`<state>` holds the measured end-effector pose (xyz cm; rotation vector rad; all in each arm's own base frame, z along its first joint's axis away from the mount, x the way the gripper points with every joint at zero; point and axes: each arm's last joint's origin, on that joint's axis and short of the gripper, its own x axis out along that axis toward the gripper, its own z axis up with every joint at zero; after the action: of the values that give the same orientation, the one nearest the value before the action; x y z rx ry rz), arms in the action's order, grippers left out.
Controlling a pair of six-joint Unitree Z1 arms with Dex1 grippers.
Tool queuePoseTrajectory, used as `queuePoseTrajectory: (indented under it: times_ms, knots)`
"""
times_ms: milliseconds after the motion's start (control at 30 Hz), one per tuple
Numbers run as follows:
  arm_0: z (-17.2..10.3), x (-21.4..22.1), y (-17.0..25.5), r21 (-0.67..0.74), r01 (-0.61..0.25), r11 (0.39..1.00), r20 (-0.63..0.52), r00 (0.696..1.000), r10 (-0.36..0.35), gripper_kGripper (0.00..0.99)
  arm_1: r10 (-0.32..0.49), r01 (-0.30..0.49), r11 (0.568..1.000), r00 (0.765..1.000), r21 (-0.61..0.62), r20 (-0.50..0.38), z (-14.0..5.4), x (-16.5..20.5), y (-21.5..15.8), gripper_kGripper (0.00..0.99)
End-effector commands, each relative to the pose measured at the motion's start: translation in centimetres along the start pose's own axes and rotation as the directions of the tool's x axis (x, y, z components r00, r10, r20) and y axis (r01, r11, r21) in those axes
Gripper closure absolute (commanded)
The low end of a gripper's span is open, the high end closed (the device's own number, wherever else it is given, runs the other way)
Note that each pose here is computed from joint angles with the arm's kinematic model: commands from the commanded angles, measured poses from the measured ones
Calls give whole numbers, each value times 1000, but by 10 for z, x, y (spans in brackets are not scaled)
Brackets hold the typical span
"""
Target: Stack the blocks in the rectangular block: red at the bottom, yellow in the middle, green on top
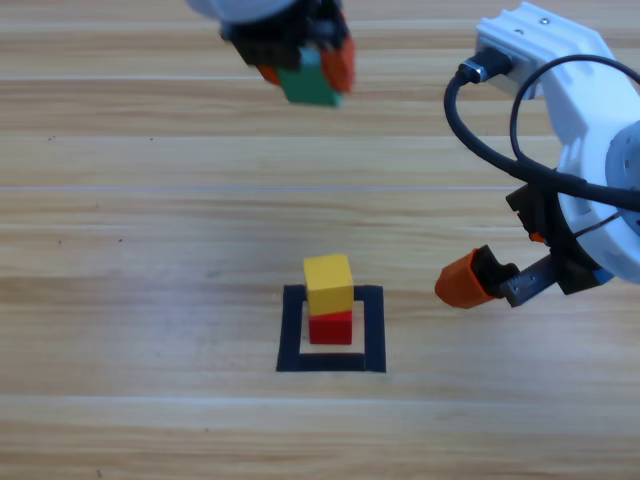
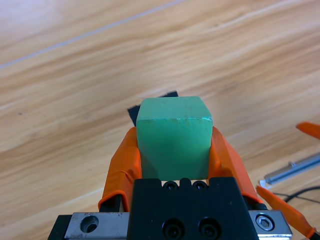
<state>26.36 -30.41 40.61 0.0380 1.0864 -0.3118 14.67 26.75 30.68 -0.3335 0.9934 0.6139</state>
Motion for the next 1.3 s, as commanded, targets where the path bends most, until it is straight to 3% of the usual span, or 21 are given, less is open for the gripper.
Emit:
queuePoseTrajectory:
  times_ms: [33, 267, 533, 1300]
  knots:
    - [-23, 38, -31, 0, -38, 999, -122, 992, 37, 956, 3, -3, 1000, 999, 8, 40, -7, -16, -8, 1]
    - [-34, 69, -34, -170, -164, 972, -216, 968, 125, 952, 25, -25, 1000, 999, -1, 36, -11, -20, -9, 1]
    - [-45, 121, -39, -201, -291, 935, -324, 921, 217, 947, 67, -66, 998, 998, -22, 22, -18, -25, -11, 1]
    - [-51, 150, -48, -164, -311, 936, -362, 902, 236, 936, 76, -76, 997, 997, -26, 11, -19, -24, -10, 1]
